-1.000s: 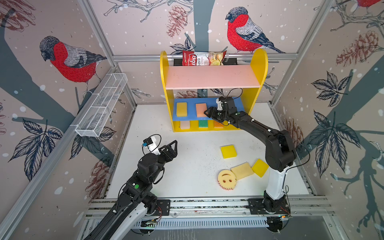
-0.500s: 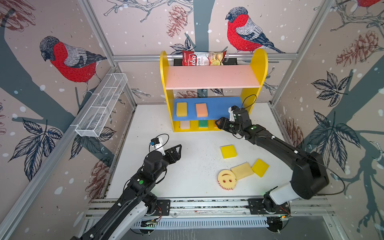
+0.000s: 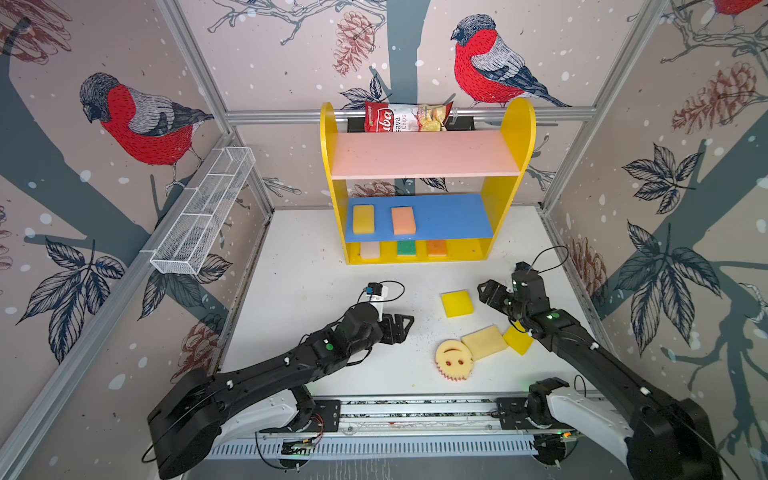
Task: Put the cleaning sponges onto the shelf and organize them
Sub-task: 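Withdraw the right gripper toward the table sponges while the left gripper reaches forward, then grasp the bright yellow sponge on the table with the right gripper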
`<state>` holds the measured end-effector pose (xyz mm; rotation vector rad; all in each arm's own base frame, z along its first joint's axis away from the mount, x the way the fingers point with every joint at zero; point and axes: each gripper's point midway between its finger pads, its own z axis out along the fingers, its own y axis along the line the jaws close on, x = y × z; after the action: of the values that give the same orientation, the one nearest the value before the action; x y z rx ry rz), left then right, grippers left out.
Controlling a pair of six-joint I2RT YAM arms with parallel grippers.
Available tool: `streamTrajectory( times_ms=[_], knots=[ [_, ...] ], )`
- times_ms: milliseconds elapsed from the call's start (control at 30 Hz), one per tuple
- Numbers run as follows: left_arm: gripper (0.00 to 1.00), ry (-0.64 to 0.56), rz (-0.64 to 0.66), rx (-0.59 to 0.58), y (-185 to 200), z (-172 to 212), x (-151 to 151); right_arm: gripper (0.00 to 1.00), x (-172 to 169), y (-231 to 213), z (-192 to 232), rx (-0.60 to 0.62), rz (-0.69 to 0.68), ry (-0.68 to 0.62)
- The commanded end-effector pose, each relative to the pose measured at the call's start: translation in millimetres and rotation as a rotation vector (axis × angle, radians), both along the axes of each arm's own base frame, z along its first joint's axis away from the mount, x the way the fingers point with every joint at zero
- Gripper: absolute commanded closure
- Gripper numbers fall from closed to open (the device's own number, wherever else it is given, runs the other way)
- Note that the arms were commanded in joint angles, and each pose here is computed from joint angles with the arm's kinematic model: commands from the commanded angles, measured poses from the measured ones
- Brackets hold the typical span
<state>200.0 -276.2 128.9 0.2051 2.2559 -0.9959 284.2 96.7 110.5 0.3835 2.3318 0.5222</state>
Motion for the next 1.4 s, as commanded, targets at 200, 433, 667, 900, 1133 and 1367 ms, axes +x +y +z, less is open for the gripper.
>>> streamTrajectory(
  times_ms=[200,433,667,900,1133,1367],
  knots=[
    [0.19,-0.002,-0.017,-0.089,-49,-3,-2,0.18,-13,8,-27,0.005,0.133,0.084],
    [0.19,0.025,-0.091,-0.071,-85,-16,0,0.22,-21,18,-43,0.05,0.18,0.127],
    [0.19,0.023,-0.195,-0.058,-127,-27,6,0.24,-26,19,-43,0.07,0.175,0.14],
    [0.2,0.07,-0.213,-0.035,-146,-48,25,0.25,-28,16,-42,0.082,0.144,0.14],
    [0.24,0.138,-0.218,-0.089,-151,-64,49,0.28,-24,22,-49,0.123,0.137,0.155],
    [0.24,0.138,-0.226,-0.101,-161,-68,61,0.29,-4,31,-57,0.134,0.155,0.18]
  ],
)
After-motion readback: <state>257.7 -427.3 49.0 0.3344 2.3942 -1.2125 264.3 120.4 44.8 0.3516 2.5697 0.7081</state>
